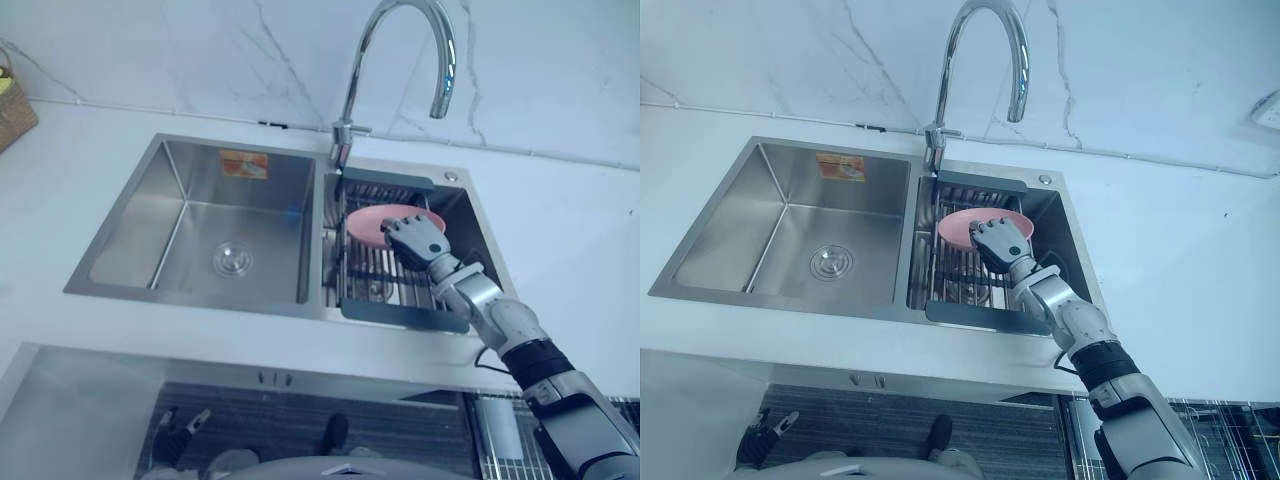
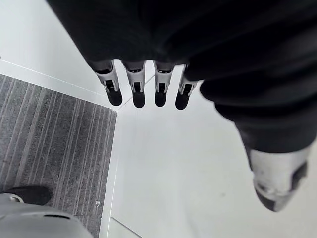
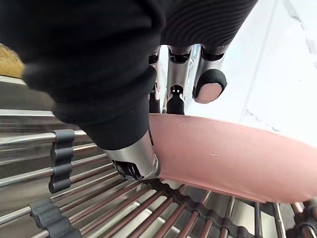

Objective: Walk over to the sink, pick up the cup, carry it to the dishwasher, place the cup inside the dishwasher, then close the dishwasher door

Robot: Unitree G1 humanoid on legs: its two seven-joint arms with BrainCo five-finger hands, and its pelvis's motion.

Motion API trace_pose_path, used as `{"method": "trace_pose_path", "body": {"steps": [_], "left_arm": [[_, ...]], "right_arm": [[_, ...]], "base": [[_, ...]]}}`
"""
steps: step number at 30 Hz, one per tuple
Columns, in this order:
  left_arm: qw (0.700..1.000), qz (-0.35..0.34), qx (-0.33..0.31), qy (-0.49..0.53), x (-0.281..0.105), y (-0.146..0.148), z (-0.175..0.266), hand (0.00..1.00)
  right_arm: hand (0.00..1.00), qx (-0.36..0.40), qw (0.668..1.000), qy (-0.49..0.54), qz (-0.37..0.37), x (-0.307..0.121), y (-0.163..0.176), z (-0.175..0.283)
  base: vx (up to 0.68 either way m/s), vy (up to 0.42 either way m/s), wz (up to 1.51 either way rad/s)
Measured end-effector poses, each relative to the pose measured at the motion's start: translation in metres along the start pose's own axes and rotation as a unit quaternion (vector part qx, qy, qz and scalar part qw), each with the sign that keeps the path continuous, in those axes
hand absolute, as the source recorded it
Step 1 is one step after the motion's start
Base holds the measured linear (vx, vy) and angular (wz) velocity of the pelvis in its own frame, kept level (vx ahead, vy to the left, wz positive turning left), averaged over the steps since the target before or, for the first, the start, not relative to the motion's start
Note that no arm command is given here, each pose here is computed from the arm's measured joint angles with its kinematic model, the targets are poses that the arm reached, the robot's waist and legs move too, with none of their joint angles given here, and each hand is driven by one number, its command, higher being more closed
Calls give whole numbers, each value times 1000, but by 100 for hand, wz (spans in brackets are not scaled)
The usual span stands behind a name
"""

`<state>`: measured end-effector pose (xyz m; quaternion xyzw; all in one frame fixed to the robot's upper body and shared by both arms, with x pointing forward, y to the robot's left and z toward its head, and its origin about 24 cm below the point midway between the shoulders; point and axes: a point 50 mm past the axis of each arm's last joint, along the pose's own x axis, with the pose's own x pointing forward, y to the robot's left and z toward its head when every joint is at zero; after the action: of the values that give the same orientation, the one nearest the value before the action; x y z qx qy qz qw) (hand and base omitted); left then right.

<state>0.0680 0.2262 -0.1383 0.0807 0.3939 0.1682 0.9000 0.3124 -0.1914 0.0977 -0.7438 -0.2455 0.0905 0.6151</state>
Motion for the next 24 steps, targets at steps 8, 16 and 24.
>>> {"method": "trace_pose_path", "body": {"steps": [8,16,24], "left_arm": [[1000,3,-1,0,0,0,0,0],[1000,3,-1,-1,-1,0,-1,0],[1000,6,-2,-2,-1,1,-1,0]], "right_arm": [[100,9,1000,1,-6,0,-2,0],[100,20,999,13,-28,2,-11,-4],[100,45,998,21,-43,3,-16,-6]], "base": [[0,0,0],[0,0,0],[0,0,0]]}}
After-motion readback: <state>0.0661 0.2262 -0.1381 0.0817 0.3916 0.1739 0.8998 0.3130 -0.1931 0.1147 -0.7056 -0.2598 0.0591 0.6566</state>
